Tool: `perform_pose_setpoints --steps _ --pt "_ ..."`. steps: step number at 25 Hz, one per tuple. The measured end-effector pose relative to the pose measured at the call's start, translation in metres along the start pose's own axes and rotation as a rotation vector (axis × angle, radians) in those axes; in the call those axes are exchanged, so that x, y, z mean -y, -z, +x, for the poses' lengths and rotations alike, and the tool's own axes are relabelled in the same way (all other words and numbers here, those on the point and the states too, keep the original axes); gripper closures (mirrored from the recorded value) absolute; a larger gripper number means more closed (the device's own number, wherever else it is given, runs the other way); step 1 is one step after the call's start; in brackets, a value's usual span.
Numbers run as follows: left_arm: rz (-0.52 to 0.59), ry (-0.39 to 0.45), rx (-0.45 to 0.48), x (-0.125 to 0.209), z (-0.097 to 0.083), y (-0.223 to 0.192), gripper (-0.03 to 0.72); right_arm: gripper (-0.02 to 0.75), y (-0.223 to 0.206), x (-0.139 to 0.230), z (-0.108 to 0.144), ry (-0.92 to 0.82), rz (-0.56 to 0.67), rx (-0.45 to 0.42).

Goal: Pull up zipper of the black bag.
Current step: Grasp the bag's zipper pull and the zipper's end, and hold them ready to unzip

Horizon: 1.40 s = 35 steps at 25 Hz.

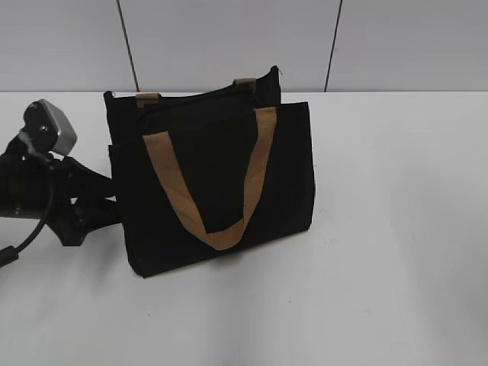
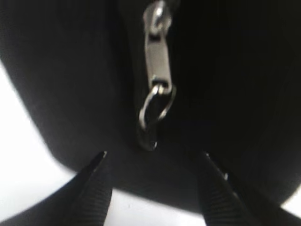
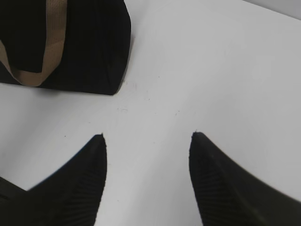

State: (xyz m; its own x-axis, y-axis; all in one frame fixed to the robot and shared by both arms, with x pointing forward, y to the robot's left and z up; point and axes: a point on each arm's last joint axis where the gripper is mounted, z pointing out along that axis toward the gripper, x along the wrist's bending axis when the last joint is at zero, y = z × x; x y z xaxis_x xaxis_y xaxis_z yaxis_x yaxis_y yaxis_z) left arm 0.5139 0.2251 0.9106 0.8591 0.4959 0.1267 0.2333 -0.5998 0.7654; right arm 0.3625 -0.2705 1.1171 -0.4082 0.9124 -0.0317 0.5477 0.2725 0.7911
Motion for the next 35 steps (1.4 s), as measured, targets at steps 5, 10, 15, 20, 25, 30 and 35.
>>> perform_pose_setpoints --steps 5,10,15,20,25,30,35 --pt "0.027 -0.047 0.025 -0.008 0.0 -0.022 0.255 0.3 0.0 0.0 0.0 0.001 0.0 0.0" --pt "0.078 -0.049 0.01 -0.003 0.001 -0.027 0.263 0.3 0.0 0.0 0.0 0.0 0.0 -0.001" --pt "0.081 -0.05 0.008 -0.003 0.001 -0.027 0.459 0.3 0.0 0.0 0.0 0.0 0.0 -0.001" --pt "0.079 -0.071 -0.028 -0.009 0.004 -0.019 0.615 0.3 0.0 -0.002 0.002 -0.018 -0.018 -0.017" --pt "0.073 -0.13 -0.149 -0.03 0.011 0.006 0.615 0.3 0.011 -0.016 0.003 0.008 -0.085 -0.018" --pt "0.055 -0.18 -0.266 -0.049 0.013 0.034 0.615 0.3 0.024 -0.031 0.003 0.042 -0.153 -0.004" --pt "0.018 -0.215 -0.333 -0.059 0.001 0.061 0.617 0.3 0.019 -0.037 0.005 0.065 -0.172 -0.059"
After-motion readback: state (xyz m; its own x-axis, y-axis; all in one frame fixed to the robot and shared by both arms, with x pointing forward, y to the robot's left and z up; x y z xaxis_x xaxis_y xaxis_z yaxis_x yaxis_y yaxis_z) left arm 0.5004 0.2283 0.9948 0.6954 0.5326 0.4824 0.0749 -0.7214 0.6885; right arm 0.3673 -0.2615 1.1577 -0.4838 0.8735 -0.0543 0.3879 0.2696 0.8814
